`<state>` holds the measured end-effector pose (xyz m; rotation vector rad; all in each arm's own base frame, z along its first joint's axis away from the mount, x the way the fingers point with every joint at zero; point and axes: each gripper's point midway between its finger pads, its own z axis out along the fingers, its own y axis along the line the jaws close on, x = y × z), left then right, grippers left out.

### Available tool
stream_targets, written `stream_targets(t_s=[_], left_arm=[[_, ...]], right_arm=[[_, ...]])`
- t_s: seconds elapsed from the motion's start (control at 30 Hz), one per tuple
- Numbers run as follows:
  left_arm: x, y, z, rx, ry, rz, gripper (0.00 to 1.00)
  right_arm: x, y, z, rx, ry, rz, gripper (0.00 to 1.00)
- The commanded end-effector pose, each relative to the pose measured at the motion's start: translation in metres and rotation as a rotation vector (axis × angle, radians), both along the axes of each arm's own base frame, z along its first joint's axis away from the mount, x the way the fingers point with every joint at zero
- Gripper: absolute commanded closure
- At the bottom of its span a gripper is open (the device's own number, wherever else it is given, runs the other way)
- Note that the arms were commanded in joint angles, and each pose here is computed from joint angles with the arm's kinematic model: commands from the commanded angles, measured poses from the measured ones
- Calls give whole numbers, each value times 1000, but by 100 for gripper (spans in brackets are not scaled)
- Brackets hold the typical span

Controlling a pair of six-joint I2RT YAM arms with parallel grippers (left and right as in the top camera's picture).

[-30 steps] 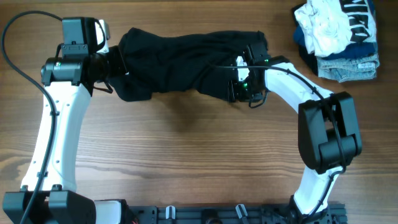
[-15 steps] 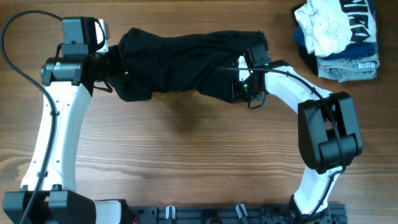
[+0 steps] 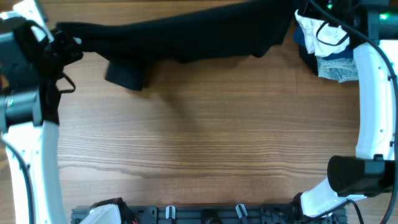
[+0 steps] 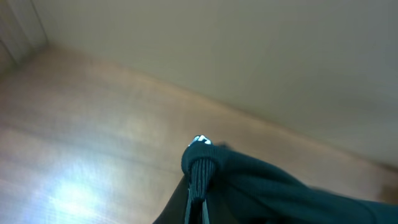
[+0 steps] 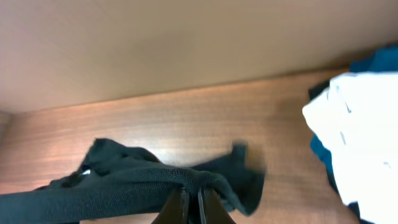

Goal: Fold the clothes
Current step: 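Lift the t-shirt with both grippers and stretch it apart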

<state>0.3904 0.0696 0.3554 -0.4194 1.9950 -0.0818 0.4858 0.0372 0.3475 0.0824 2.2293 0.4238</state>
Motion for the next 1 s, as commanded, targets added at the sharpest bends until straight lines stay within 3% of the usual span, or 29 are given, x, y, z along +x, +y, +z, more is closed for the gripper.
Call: stream_targets(t_s=[0.0, 0.2, 0.4, 0.6, 0.8, 0.97], left_arm=[[-24, 5, 60, 37, -173, 38, 96], [-73, -6, 134, 107, -410, 31, 96], [-157, -23, 204, 157, -646, 38, 96], [-204, -34, 227, 170, -708, 38, 96], [-191, -23, 190, 170, -535, 76, 96], [-130, -9, 116, 116, -221, 72, 96]], right_arm=[[0, -7, 8, -37, -19, 0, 96], [-20, -9, 48, -61, -89, 7, 96], [-87, -18, 108, -90, -191, -22, 96], [-152, -18, 136, -107, -233, -45, 96], [-185, -18, 134, -112, -199, -59, 95], [-147, -21, 79, -114, 2, -42, 96]])
